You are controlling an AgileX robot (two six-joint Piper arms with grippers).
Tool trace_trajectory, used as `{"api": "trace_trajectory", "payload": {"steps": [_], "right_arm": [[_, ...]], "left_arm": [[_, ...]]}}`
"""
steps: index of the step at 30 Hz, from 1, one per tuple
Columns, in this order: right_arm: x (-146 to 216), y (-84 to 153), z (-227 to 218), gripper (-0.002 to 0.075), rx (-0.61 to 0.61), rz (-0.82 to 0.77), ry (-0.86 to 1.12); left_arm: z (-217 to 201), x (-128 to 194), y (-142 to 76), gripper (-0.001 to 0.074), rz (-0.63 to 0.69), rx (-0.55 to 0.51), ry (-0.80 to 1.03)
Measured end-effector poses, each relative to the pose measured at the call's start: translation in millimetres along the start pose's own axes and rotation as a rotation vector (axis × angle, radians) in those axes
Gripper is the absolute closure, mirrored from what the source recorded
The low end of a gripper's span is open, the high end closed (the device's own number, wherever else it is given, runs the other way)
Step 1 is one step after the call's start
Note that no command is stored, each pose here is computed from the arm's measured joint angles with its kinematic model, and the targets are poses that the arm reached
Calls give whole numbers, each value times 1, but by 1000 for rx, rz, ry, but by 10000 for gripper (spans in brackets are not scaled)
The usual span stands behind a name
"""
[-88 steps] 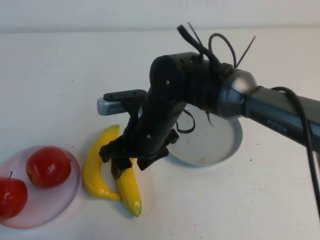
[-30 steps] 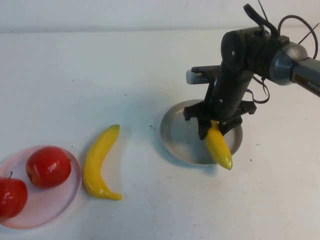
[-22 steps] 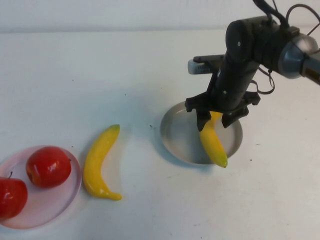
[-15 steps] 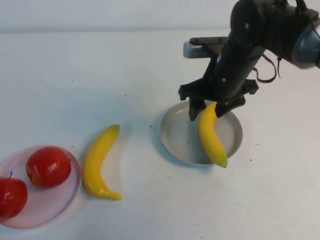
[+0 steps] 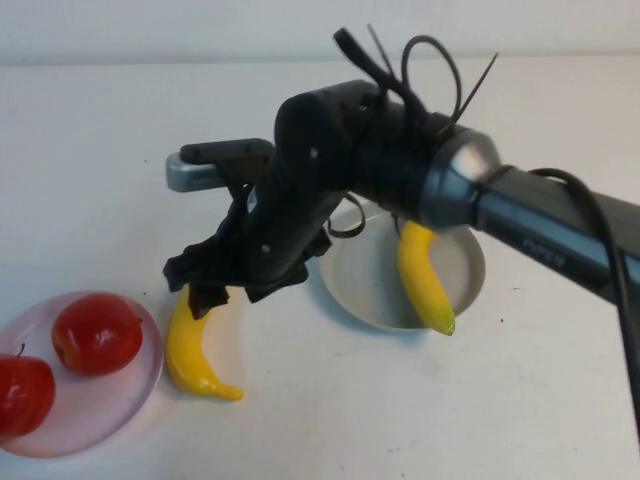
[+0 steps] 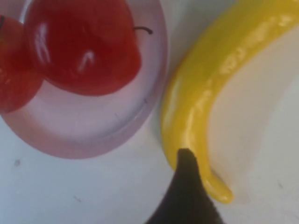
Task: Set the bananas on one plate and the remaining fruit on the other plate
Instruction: Put another type of fruit in the right plate
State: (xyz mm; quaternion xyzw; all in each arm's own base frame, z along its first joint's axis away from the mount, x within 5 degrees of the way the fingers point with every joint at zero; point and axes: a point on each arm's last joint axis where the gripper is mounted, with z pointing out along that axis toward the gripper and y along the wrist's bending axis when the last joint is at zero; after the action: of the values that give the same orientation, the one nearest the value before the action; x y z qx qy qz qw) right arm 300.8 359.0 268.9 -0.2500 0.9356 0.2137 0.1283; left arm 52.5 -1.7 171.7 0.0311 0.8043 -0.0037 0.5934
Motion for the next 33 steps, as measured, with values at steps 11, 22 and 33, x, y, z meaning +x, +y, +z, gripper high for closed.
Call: {"api": "trace_trajectory", "payload": {"steps": [11, 22, 33], "right_arm": [[-18, 13, 61, 265, -35, -21, -26], [-22, 6, 84, 265, 4, -40, -25], [-22, -18, 80, 265, 114, -32, 38]], "left_arm": [[0, 0, 0, 732, 0, 0, 0], [0, 0, 0, 732, 0, 0, 0], [0, 0, 0, 732, 0, 0, 0]]}}
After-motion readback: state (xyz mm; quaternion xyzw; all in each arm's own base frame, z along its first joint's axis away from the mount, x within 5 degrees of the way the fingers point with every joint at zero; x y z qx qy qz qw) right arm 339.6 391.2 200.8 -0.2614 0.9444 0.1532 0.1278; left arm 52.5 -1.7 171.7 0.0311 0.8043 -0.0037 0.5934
